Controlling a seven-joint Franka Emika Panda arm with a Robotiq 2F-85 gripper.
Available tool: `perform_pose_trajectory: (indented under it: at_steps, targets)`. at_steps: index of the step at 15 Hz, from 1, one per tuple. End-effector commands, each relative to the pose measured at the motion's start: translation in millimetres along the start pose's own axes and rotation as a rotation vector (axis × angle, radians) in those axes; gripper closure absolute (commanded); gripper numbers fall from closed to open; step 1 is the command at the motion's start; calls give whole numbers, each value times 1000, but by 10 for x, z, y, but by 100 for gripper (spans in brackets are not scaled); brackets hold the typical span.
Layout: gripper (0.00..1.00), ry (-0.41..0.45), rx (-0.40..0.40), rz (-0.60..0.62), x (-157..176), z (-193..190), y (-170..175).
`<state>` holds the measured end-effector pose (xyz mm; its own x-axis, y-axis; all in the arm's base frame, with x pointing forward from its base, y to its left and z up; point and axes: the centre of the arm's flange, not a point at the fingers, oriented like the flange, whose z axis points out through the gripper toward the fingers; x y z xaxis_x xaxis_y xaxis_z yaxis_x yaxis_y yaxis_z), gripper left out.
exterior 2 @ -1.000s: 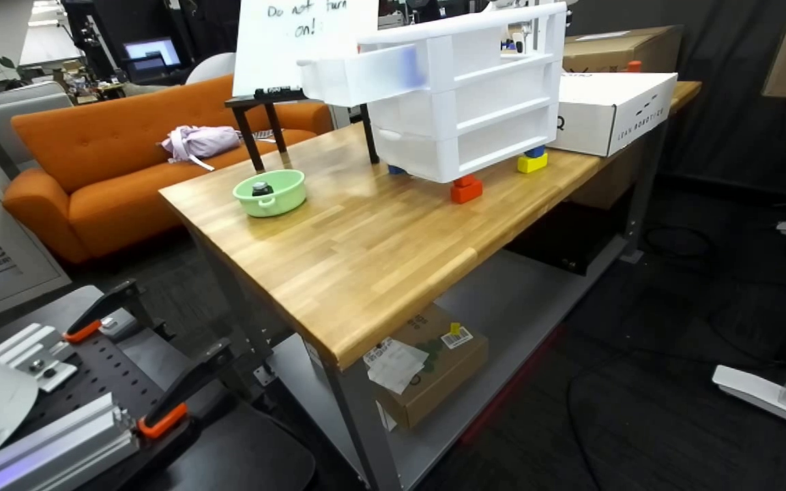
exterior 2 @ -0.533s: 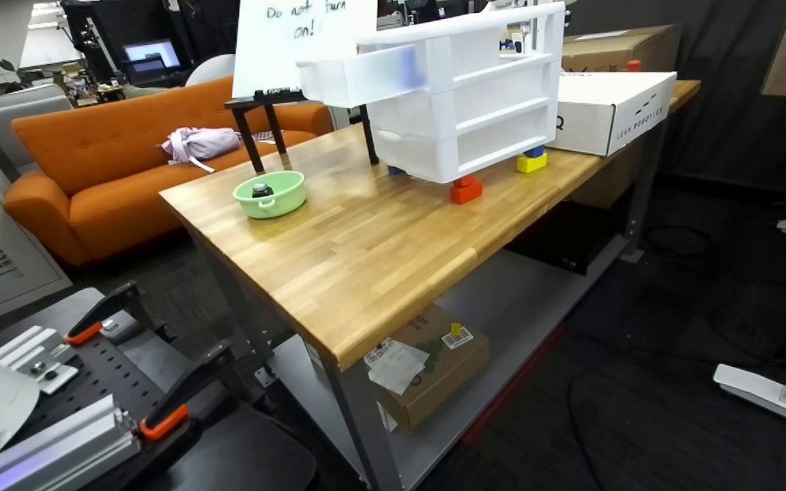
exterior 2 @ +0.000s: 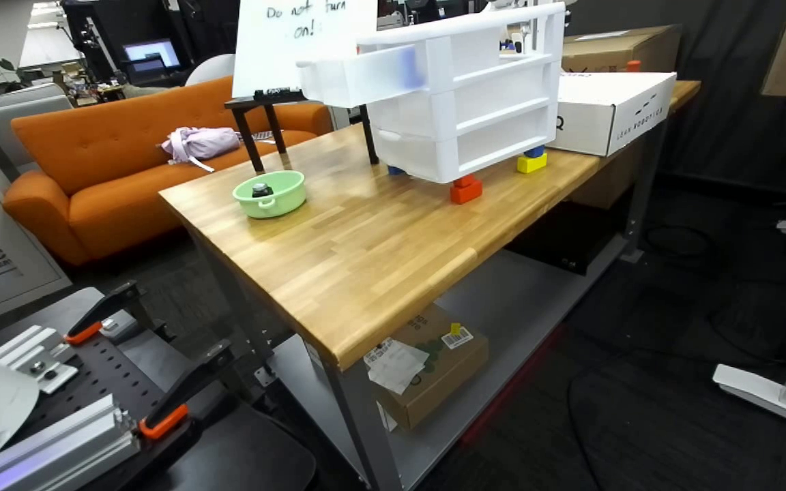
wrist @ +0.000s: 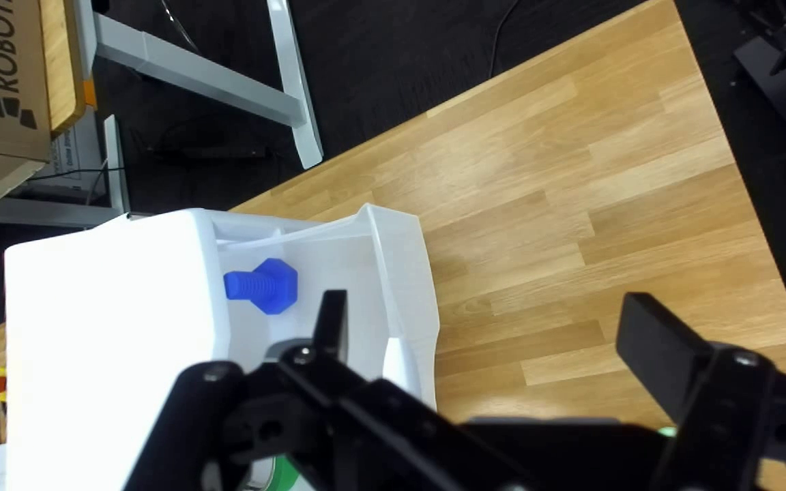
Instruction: Close the top drawer
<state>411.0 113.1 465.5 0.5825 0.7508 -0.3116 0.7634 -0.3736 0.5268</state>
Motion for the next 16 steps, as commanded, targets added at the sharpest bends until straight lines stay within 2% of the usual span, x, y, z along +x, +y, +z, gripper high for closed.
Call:
perform_pose_trajectory:
  at_steps: [1,5,8,12,14,15,16]
  targets:
    - [0,0,0,0,0,0,0]
    - [0,7,-65,-69,329,-190,67]
    - [0,18,-170,-146,662,-450,22]
    - [0,65,-316,-165,967,-657,-66]
    - [0,95,-341,-155,1034,-717,-101]
    - [0,80,-310,-164,954,-702,-135]
    - [0,85,-316,-161,980,-717,-141]
